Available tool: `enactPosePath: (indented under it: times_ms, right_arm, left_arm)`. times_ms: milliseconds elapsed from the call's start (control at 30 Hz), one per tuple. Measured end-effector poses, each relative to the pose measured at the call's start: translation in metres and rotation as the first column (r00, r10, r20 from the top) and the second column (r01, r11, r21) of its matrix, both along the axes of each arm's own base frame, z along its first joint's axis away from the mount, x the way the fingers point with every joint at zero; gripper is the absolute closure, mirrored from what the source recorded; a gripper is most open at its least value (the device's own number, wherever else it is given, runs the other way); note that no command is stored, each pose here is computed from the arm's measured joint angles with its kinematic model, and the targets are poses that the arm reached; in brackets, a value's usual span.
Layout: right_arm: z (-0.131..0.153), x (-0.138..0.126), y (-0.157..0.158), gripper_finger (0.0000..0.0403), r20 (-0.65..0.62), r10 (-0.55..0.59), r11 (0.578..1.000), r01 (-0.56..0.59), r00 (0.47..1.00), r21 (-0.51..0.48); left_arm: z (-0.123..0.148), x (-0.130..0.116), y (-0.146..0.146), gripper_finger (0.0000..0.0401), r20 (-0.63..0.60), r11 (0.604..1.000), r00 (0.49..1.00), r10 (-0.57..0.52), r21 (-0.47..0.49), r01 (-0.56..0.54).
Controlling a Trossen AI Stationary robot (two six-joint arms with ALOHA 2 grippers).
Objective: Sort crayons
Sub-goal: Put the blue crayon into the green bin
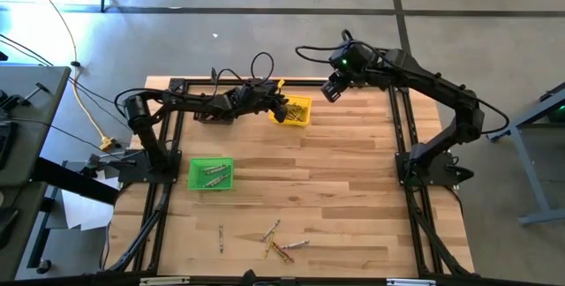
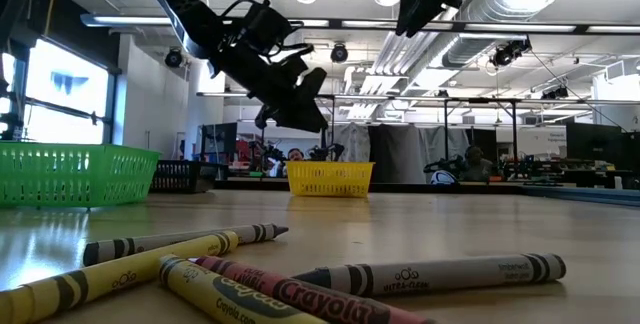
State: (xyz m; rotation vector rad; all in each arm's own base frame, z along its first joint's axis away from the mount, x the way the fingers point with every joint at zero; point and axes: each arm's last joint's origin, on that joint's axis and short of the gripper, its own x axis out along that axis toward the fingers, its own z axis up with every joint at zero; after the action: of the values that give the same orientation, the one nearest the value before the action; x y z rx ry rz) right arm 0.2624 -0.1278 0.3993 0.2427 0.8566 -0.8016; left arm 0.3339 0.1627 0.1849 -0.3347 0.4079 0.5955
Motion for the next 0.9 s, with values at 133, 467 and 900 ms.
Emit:
enactPosePath:
  times_ms: [133, 467, 900]
  right_arm:
    - [-0.004, -0.004, 0.006, 0.0274, -0.042, -0.026, 0.998, 0.028, 0.999, 0.048]
    - [-0.011, 0.000, 0.051, 0.0274, -0.122, 0.019, 0.990, -0.001, 0.992, 0.142]
    - [-0.028, 0.035, 0.114, 0.0274, -0.134, 0.228, 0.966, -0.207, 0.964, 0.155]
  left_arm:
    - [0.013, 0.001, -0.007, 0.0286, 0.147, 0.973, 0.978, -0.149, -0.156, 0.172]
    - [0.027, 0.020, -0.101, 0.0307, 0.492, 0.279, 0.540, -0.683, -0.508, 0.815]
    - [-0.022, -0.044, -0.285, 0.0323, 0.018, 0.082, 0.360, -0.933, -0.962, 0.259]
